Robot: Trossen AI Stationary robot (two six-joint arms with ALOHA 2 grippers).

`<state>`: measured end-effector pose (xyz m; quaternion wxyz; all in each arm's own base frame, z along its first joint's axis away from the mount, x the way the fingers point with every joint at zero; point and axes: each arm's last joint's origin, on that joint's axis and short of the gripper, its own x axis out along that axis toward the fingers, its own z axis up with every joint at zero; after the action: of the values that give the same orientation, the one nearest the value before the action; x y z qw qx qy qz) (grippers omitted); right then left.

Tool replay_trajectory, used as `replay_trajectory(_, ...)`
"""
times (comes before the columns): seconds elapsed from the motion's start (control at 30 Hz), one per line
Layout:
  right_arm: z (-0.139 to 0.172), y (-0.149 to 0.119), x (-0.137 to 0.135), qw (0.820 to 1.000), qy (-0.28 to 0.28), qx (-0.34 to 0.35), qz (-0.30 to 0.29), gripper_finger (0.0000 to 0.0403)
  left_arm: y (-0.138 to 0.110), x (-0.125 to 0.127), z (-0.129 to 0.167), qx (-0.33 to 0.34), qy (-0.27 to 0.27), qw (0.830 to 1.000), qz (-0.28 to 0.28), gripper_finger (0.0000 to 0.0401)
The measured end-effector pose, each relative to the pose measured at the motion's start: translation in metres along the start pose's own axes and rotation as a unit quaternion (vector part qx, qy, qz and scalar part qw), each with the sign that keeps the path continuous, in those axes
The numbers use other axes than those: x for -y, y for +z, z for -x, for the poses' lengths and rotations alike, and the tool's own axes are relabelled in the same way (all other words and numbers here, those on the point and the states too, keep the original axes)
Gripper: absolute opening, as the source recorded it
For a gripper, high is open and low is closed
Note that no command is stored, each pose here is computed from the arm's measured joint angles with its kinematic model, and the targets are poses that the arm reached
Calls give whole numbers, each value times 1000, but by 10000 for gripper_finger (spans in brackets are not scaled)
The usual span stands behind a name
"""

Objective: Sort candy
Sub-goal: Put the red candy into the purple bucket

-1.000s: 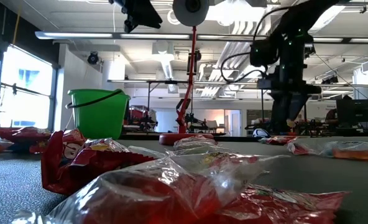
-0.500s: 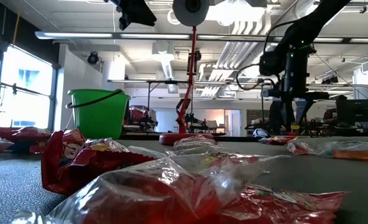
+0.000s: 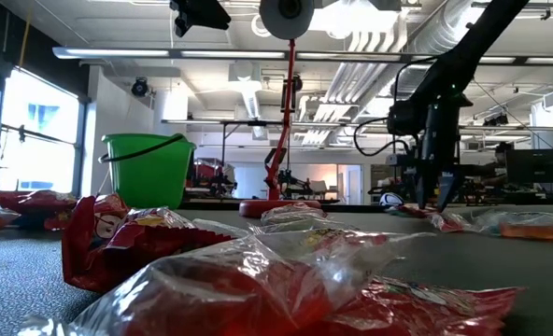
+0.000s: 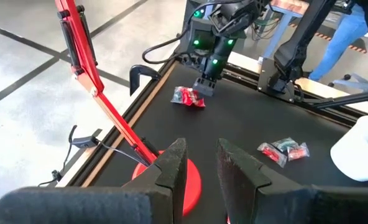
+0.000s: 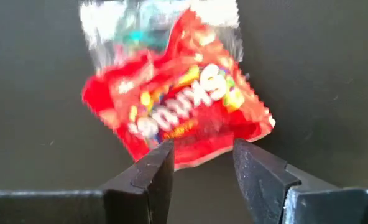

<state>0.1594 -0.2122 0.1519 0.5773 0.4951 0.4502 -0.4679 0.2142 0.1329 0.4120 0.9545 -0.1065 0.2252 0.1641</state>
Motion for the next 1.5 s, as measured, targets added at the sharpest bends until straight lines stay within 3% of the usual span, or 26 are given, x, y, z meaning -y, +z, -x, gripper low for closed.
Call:
replay_trajectory(0.6,4,-2,-9,999,40,-25,25,160,0,-2,0,0,3,1000,14,74)
replay_trajectory(0.73,19,7,-25,997,52,8,60,160,0,-2,0,0,3,1000,15,74)
replay_trajectory(0.9,30,15,-33,994,1,65,90,160,0,-2,0,0,3,1000,15,74)
replay_trajectory(1.1,11,14,-27,995,-39,19,86,160,0,-2,0,0,2,1000,15,74)
replay_trajectory(1.5,-22,14,-33,994,-47,-29,93,160,0,-2,0,0,0,1000,12,74)
